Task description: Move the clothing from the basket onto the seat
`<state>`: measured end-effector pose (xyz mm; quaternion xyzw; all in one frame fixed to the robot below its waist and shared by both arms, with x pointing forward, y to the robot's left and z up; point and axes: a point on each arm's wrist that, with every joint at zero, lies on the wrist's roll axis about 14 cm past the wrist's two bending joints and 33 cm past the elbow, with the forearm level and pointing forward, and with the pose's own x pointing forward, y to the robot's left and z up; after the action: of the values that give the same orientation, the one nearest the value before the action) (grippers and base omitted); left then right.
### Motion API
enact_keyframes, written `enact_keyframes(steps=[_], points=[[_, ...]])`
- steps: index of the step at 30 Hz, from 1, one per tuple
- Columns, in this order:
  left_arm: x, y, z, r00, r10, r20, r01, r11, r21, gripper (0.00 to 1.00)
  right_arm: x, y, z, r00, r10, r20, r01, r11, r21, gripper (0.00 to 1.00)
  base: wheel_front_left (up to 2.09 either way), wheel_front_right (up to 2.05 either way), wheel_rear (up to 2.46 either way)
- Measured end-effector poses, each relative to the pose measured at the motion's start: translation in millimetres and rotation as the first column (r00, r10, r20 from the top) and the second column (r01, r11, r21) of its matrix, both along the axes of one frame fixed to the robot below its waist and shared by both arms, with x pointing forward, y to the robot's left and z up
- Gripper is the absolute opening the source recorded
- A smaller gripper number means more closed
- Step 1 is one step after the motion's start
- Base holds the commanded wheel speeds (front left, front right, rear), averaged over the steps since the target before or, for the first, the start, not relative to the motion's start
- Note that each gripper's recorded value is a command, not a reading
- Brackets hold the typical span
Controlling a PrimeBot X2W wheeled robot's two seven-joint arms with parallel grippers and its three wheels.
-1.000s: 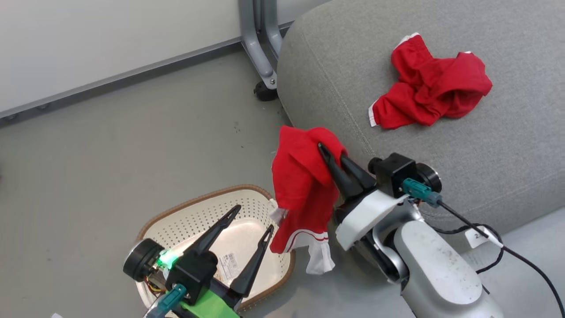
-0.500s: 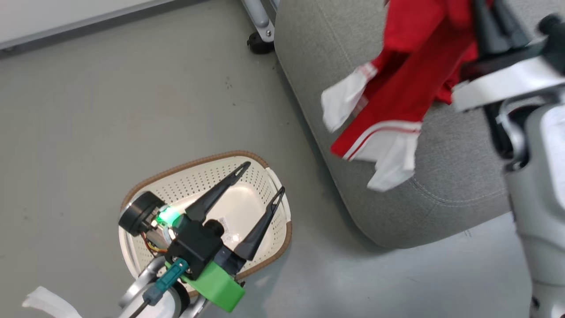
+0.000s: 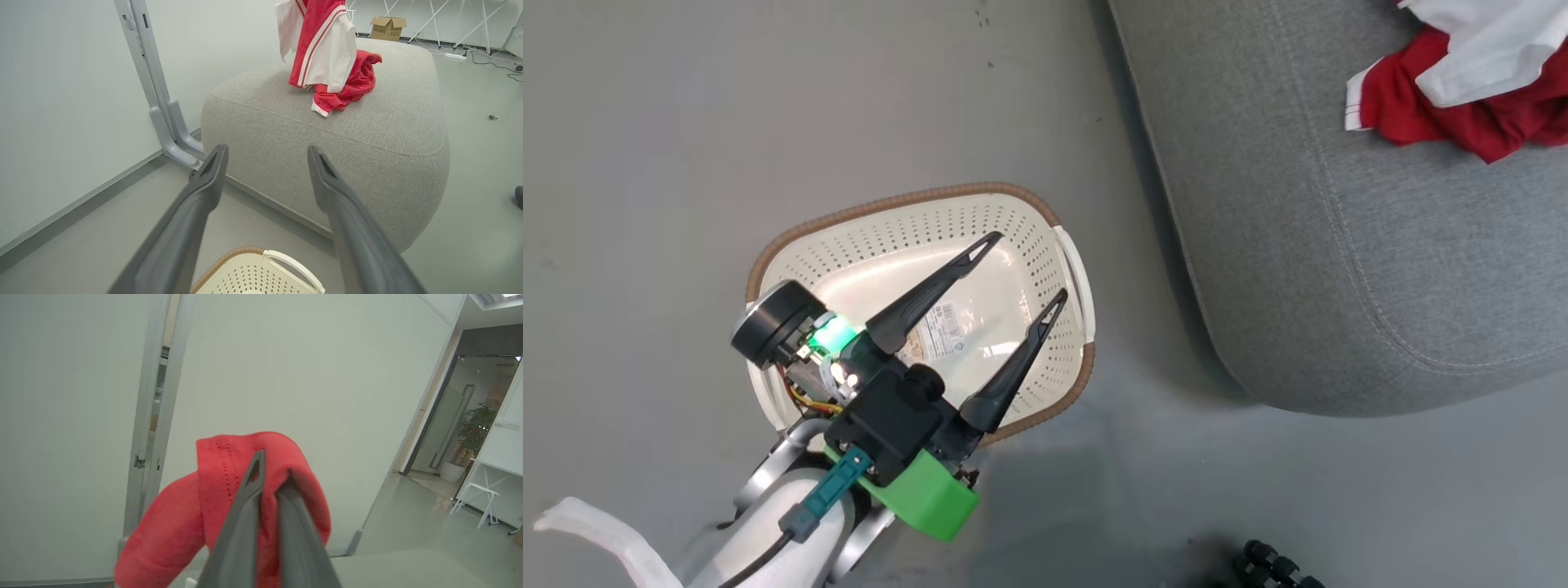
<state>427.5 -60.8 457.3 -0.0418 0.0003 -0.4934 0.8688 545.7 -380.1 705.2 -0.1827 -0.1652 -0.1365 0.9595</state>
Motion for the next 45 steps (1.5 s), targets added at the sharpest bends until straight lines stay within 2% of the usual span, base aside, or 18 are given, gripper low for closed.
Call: enact_keyframes(steps=[4, 7, 14, 17, 18, 19, 21, 22, 24, 29, 35, 39, 45], points=[[6, 2, -15, 1.0, 0.007, -0.028, -0.007, 1.0, -0.006, 1.0, 20, -21, -77, 0.987, -0.037, -0.155, 0.054, 0.993, 0.104, 0.0, 0.0, 0.0, 0.0], [8, 4, -26, 0.998, 0.016, -0.059, -0.016, 1.0, -0.009, 1.0, 19, -35, -136, 0.966, -0.068, -0.248, 0.114, 0.978, 0.174, 0.0, 0.0, 0.0, 0.0], [14, 15, -36, 0.996, 0.055, -0.069, -0.056, 0.998, -0.001, 1.0, -17, -50, -241, 0.912, -0.116, -0.392, 0.243, 0.925, 0.292, 0.0, 0.0, 0.0, 0.0], [14, 17, -34, 0.996, 0.064, -0.062, -0.064, 0.998, -0.002, 1.0, -32, -47, -263, 0.904, -0.117, -0.412, 0.263, 0.911, 0.319, 0.0, 0.0, 0.0, 0.0], [14, 17, -32, 0.996, 0.066, -0.057, -0.067, 0.998, -0.005, 1.0, -33, -46, -263, 0.908, -0.119, -0.401, 0.262, 0.909, 0.325, 0.09, 0.0, 0.0, 0.0], [14, 18, -30, 0.996, 0.07, -0.052, -0.071, 0.997, -0.006, 1.0, -36, -47, -262, 0.912, -0.124, -0.391, 0.265, 0.906, 0.331, 0.38, 0.0, 0.0, 0.0], [14, 18, -28, 0.996, 0.075, -0.046, -0.075, 0.997, -0.008, 1.0, -41, -46, -261, 0.916, -0.127, -0.38, 0.266, 0.903, 0.338, 0.86, 0.0, 0.0, 0.0], [14, 19, -26, 0.996, 0.079, -0.044, -0.079, 0.997, -0.006, 1.0, -46, -45, -262, 0.917, -0.128, -0.378, 0.267, 0.901, 0.343, 1.0, 0.0, 0.0, 0.0], [13, 20, -23, 0.995, 0.089, -0.04, -0.089, 0.996, -0.008, 1.0, -55, -42, -263, 0.918, -0.131, -0.374, 0.27, 0.897, 0.351, 1.0, 0.0, 0.0, 0.0], [14, 30, -14, 0.987, 0.159, -0.037, -0.16, 0.987, -0.01, 1.0, -73, -26, -248, 0.935, -0.108, -0.337, 0.227, 0.913, 0.338, 1.0, 0.0, 0.0, 0.0], [18, 50, 1, 0.961, 0.276, -0.029, -0.277, 0.961, -0.015, 1.0, -95, 20, -236, 0.954, -0.018, -0.301, 0.126, 0.931, 0.344, 1.0, 0.0, 0.0, 0.0], [22, 67, 17, 0.934, 0.356, -0.002, -0.356, 0.934, -0.026, 1.0, -107, 56, -225, 0.961, 0.052, -0.27, 0.05, 0.933, 0.356, 1.0, 0.0, 0.0, 0.0], [29, 98, 34, 0.87, 0.492, 0.025, -0.491, 0.87, -0.043, 1.0, -114, 115, -204, 0.958, 0.183, -0.223, -0.09, 0.924, 0.373, 1.0, 0.0, 0.0, 0.0]])
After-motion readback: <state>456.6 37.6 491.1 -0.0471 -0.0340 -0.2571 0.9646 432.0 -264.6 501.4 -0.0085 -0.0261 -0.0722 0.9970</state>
